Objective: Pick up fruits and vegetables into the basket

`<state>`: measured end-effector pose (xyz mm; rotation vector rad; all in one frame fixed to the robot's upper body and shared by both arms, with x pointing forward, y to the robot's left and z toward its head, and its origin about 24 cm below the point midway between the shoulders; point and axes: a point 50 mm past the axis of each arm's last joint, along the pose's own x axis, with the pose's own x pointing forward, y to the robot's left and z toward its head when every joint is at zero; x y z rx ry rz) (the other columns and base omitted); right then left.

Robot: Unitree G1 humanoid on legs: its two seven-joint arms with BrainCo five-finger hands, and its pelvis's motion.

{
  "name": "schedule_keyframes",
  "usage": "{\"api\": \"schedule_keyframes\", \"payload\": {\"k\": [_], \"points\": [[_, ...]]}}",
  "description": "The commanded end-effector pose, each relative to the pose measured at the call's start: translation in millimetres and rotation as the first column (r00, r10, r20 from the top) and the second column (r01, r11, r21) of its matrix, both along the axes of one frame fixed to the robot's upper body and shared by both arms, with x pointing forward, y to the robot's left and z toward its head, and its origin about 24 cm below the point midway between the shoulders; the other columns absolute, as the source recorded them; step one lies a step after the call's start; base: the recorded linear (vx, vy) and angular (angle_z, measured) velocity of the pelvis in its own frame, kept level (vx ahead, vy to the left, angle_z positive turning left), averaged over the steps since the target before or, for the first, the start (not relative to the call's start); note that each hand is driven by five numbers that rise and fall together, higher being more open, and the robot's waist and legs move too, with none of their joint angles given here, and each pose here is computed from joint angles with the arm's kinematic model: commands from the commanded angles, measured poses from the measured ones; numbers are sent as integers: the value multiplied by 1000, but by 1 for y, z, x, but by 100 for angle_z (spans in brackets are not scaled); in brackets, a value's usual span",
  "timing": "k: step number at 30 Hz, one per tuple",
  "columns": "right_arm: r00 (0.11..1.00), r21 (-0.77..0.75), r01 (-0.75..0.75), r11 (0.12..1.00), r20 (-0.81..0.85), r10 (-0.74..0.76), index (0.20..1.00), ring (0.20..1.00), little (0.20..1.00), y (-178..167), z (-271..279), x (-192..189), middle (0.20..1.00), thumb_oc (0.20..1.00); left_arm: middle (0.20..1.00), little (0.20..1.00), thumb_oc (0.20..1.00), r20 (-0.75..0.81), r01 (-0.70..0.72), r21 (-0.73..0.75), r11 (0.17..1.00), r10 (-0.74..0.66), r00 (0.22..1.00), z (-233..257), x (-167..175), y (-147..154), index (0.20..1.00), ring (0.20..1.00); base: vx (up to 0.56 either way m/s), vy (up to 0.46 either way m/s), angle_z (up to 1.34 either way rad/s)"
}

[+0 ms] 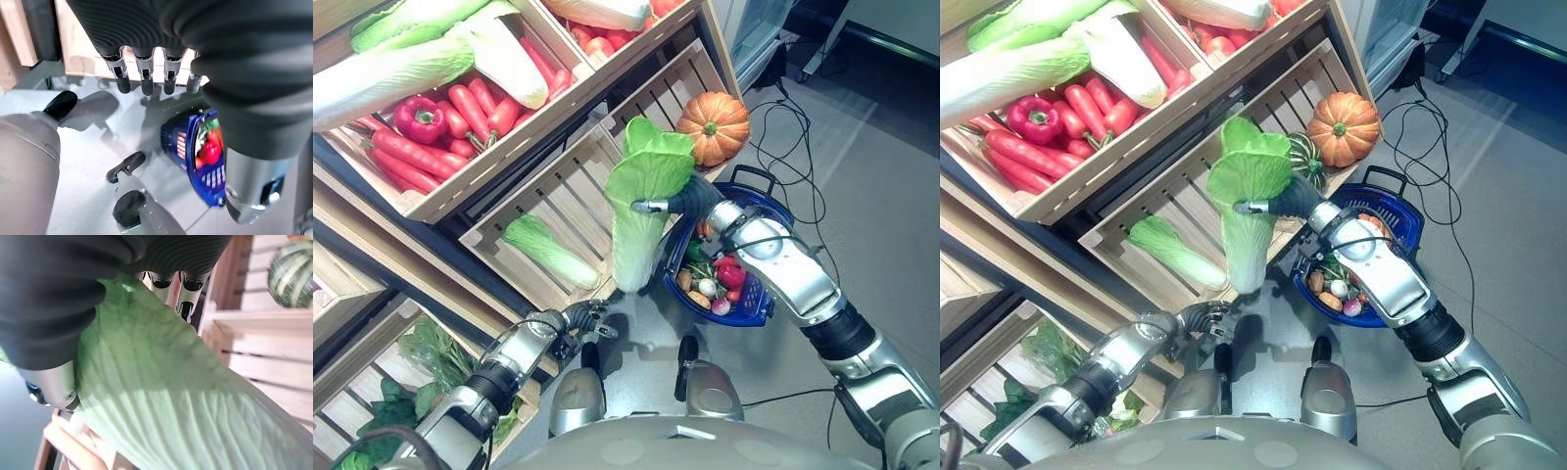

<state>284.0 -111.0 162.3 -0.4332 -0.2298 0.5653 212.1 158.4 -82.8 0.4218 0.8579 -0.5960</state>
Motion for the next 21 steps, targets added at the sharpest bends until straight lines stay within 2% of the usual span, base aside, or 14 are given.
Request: {"api": "schedule_keyframes", "payload": {"k": [1,4,6,7,8,12,14,18,21], "points": [[964,143,10,990,263,-48,200,200,200,-6,70,-8,200,200,1000,1000,1000,-22,-72,0,997,72,997,-10,-12,15,1000,1000,-43,-104,-3],[916,180,137,974,351,-194,200,200,200,-38,92,-11,200,200,1000,1000,1000,-54,-169,14,986,169,984,-23,-30,35,1000,1000,-74,-97,-4],[906,184,163,969,362,-221,200,200,200,-43,94,-12,200,200,1000,1000,1000,-54,-183,7,983,183,982,-24,-31,37,1000,1000,-128,-77,-15],[850,200,261,944,415,-323,200,200,200,-67,103,-13,200,200,1000,1000,1000,-46,-240,-18,971,239,970,-26,-37,47,1000,1000,-164,-78,-22],[850,201,262,944,416,-324,200,200,200,-67,103,-13,200,200,1000,1000,1000,-45,-239,-18,971,237,970,-26,-37,47,1000,1000,-242,-91,-18],[726,256,445,858,457,-513,200,200,200,-109,109,-13,200,200,1000,1000,1000,-20,-271,-49,961,270,963,-27,-45,55,1000,1000,-195,-57,-8],[689,265,489,831,467,-555,200,200,200,-118,108,-13,200,200,1000,1000,1000,-19,-273,-59,960,273,962,-27,-46,55,1000,1000,-146,-42,-2],[592,338,614,713,401,-700,200,200,200,-149,94,-2,200,200,1000,1000,1000,-33,-297,-116,948,295,955,-29,-48,44,1000,1000,-142,-50,-3],[571,368,657,658,328,-753,200,200,200,-160,80,7,200,200,1000,1000,1000,-53,-304,-122,945,299,953,-32,-50,41,1000,1000,-73,-51,-4]]}}
